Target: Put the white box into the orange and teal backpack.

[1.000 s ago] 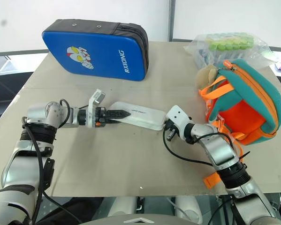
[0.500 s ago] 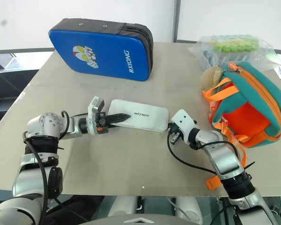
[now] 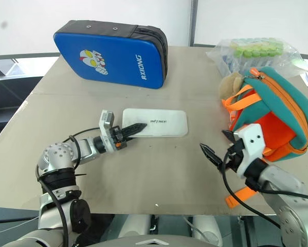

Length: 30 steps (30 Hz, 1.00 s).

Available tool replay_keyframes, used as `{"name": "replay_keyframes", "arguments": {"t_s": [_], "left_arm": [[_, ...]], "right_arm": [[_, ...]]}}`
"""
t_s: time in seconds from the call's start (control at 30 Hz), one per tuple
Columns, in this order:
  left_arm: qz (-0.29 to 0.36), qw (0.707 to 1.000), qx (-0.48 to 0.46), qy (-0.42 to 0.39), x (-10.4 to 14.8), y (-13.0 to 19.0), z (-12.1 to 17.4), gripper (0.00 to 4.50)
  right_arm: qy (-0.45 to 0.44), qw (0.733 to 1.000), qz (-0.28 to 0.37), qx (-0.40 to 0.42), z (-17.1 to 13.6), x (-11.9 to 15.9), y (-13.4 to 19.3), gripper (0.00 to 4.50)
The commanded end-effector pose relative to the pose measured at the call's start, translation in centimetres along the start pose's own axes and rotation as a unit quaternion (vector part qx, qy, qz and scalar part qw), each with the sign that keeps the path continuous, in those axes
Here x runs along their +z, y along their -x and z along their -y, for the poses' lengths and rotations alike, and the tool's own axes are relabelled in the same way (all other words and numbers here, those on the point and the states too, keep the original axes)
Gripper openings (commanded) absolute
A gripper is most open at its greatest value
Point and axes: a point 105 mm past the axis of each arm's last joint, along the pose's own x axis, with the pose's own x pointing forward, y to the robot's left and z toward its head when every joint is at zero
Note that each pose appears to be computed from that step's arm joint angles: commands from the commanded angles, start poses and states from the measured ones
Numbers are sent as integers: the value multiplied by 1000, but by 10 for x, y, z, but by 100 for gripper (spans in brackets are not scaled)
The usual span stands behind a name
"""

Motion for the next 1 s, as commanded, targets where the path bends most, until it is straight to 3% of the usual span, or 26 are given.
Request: {"name": "replay_keyframes", "arguments": {"t_s": [0.03, 0.13, 0.33, 0.47, 0.57, 0.63, 0.8, 1.0], "left_arm": [[4, 999, -33, -24, 0, -1, 18, 114], [-1, 999, -30, -37, -5, -6, 20, 114], [30, 997, -50, -41, 2, -11, 32, 114], [68, 995, -51, -47, 11, -10, 39, 114], [104, 992, -52, -56, 20, -11, 46, 114], [145, 985, -52, -78, 33, -12, 54, 114], [247, 947, -75, -191, 69, -10, 89, 114], [236, 925, -118, -274, 80, -9, 110, 114]], "right_arm": [[7, 997, 0, -73, 18, 7, 8, 450], [-7, 990, 8, -141, 42, 11, -1, 450], [-36, 974, 74, -211, 78, 39, -54, 450], [6, 972, 99, -214, 83, 51, -70, 277], [29, 973, 118, -195, 81, 59, -77, 124], [44, 979, 144, -135, 67, 68, -80, 12], [64, 977, 189, 74, 18, 89, -58, 5], [19, 938, 191, 288, -23, 103, -4, 5]]}}
